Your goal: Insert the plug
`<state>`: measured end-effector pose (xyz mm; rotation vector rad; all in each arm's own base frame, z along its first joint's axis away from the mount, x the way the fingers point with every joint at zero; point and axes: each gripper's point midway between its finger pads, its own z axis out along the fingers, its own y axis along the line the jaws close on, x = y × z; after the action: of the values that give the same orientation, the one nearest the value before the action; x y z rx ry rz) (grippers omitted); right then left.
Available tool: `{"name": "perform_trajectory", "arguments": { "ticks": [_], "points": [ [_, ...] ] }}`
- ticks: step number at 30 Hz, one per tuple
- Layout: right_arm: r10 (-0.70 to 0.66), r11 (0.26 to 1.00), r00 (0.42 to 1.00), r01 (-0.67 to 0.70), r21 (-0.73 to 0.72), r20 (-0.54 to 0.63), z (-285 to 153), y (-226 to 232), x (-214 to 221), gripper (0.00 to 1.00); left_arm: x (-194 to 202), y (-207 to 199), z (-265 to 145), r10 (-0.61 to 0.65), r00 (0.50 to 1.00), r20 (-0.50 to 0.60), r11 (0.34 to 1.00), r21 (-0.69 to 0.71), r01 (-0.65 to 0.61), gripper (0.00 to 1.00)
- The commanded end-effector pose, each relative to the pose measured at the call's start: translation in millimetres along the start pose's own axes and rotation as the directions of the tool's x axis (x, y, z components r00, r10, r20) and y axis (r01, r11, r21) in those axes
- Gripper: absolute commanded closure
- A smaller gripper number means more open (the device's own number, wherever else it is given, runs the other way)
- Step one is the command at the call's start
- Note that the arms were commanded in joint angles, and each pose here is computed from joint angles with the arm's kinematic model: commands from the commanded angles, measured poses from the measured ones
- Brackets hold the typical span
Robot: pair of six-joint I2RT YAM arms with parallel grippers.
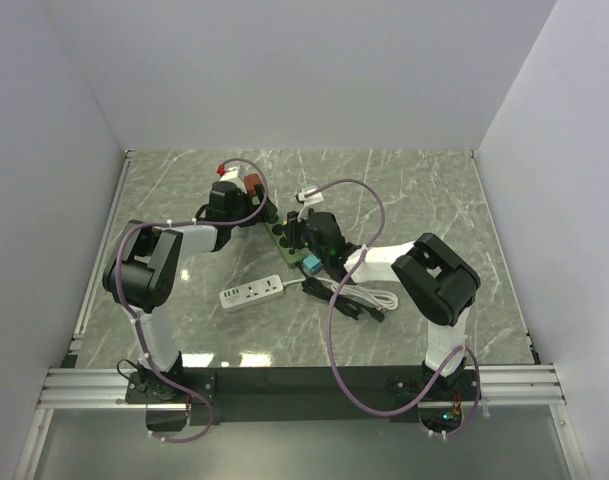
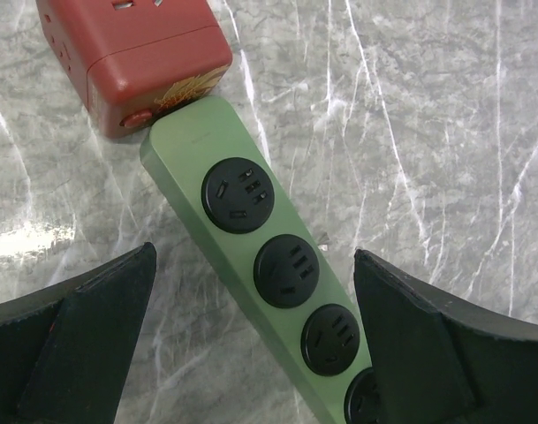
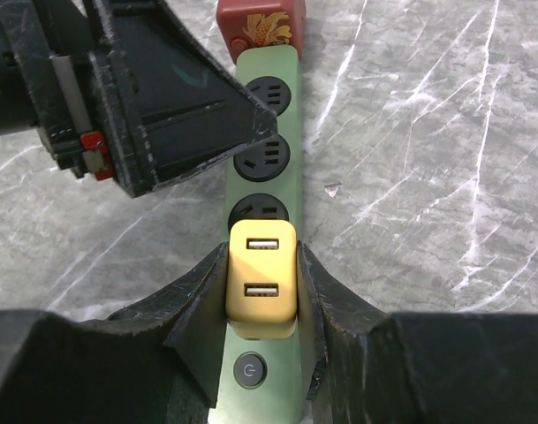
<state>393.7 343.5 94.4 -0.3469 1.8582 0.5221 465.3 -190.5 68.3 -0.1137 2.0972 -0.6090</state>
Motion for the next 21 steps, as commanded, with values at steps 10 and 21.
{"name": "perform_trajectory", "arguments": {
  "ticks": [10, 21],
  "points": [
    [-0.01, 1.0, 0.999, 0.01, -0.019, 0.038, 7.3, 10.5, -15.4, 1.0, -4.0, -10.0, 11.5, 0.023, 0.999, -0.023, 0.999, 0.028, -0.023, 0.01],
    [-0.039, 0.999, 0.999, 0.039, 0.0, 0.007, 1.7, 8.6, 12.2, 1.0, -7.7, -13.6, 5.5, 0.027, 1.0, -0.01, 0.999, 0.04, -0.026, 0.01]
  ]
}}
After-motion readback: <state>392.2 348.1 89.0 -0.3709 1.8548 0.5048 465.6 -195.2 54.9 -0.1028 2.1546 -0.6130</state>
